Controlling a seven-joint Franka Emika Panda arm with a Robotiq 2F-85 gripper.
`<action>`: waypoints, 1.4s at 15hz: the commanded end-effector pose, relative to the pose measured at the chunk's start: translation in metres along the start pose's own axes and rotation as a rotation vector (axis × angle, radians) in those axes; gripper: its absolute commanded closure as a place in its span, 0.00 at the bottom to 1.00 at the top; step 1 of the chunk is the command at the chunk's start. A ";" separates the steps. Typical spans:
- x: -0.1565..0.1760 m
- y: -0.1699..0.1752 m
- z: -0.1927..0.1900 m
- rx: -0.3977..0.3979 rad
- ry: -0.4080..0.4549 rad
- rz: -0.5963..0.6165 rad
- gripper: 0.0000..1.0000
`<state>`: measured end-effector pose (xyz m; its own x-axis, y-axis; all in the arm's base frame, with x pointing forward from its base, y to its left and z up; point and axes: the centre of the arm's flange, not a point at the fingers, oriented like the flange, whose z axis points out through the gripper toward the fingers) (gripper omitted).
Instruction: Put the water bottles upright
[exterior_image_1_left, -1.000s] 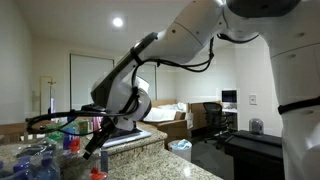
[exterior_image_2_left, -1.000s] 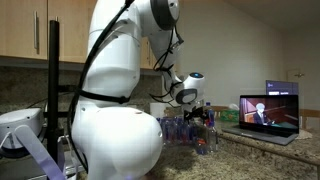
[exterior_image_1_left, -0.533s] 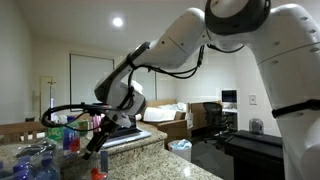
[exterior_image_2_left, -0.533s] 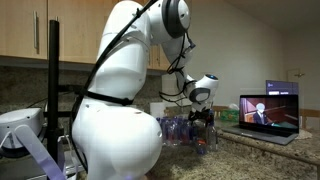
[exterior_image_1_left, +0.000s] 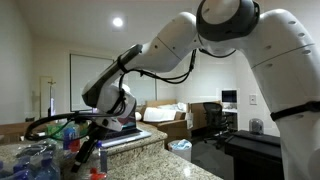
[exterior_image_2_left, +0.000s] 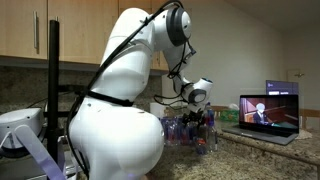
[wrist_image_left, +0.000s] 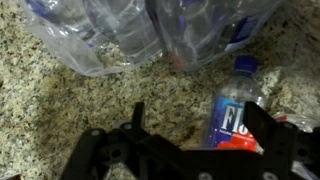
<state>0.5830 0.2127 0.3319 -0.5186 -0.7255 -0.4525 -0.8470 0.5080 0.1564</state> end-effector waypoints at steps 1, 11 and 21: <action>-0.012 0.021 0.001 0.032 0.036 -0.016 0.00; -0.031 -0.010 0.044 0.162 0.220 -0.129 0.00; -0.032 -0.039 0.085 0.144 0.324 -0.175 0.00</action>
<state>0.6301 0.2532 0.2730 -0.3898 -0.9008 -0.1914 -0.9136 0.4043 -0.0424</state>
